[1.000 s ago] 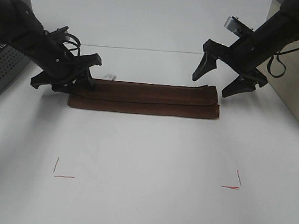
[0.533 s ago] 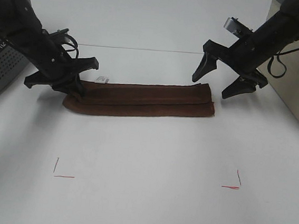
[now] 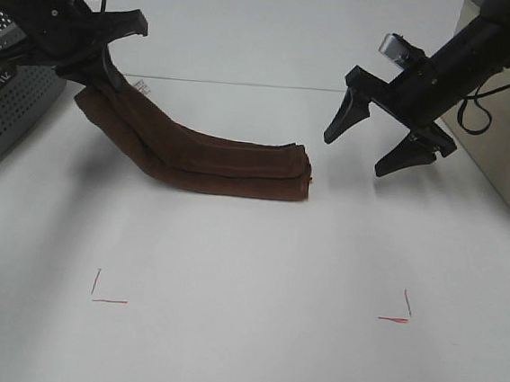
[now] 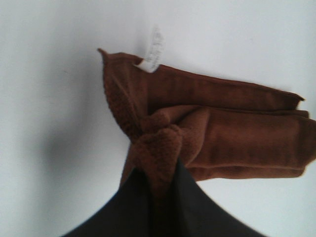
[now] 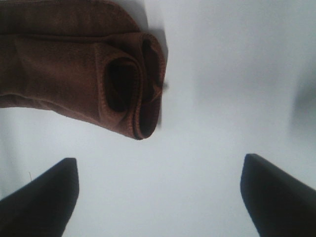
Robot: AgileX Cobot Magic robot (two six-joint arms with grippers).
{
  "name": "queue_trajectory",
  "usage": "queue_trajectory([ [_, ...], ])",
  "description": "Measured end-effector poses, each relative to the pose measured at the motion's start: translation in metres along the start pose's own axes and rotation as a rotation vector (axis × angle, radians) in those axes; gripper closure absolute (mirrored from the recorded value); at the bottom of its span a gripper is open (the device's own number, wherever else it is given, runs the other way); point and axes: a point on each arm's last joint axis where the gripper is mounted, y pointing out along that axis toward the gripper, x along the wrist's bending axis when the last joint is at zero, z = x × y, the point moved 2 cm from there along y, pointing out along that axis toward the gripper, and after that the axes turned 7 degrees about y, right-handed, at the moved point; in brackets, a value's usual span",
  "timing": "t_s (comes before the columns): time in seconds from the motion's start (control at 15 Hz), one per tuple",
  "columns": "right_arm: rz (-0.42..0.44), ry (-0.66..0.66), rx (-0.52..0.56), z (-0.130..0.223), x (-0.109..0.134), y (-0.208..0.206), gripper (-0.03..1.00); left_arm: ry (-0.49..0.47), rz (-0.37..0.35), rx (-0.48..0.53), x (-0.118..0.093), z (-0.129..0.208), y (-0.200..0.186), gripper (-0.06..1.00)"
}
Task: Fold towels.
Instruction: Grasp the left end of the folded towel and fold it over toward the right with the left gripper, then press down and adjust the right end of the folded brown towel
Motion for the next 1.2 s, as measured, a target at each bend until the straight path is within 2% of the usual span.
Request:
queue_trajectory([
  [0.07,-0.003,-0.009,-0.008,0.002,0.004,-0.006,0.13,-0.016,0.038,0.011,-0.012,0.004,0.002,0.89],
  [0.13,-0.009,-0.024,-0.034,0.004,0.01,-0.018,0.13,-0.028,0.097,0.014,-0.034,0.011,0.006,0.89],
  [0.2,-0.01,-0.031,-0.044,0.005,0.013,-0.023,0.13,-0.026,0.112,0.012,-0.042,0.013,0.007,0.89],
  [0.27,-0.015,-0.051,-0.067,0.009,0.021,-0.038,0.13,-0.042,0.154,0.002,-0.061,0.019,0.013,0.89],
  [0.47,-0.013,-0.087,-0.094,0.018,0.032,-0.061,0.13,-0.057,0.192,0.017,-0.084,0.033,0.037,0.86],
  [0.53,-0.005,-0.104,-0.104,0.022,0.035,-0.07,0.13,-0.063,0.217,0.012,-0.098,0.038,0.052,0.76],
  [0.73,0.002,-0.109,-0.116,0.025,0.038,-0.077,0.13,-0.113,0.287,-0.011,-0.122,0.037,0.062,0.52],
  [0.87,0.005,-0.102,-0.116,0.025,0.038,-0.077,0.13,-0.12,0.31,-0.028,-0.131,0.038,0.062,0.42],
  [1.0,-0.006,-0.097,-0.116,0.025,0.039,-0.077,0.13,-0.117,0.334,-0.06,-0.138,0.03,0.056,0.39],
  [1.13,-0.073,-0.106,-0.108,0.027,0.046,-0.077,0.13,-0.112,0.338,-0.104,-0.133,0.014,0.045,0.38],
  [1.2,-0.109,-0.135,-0.097,0.029,0.056,-0.074,0.13,-0.102,0.323,-0.144,-0.123,0.002,0.034,0.38],
])
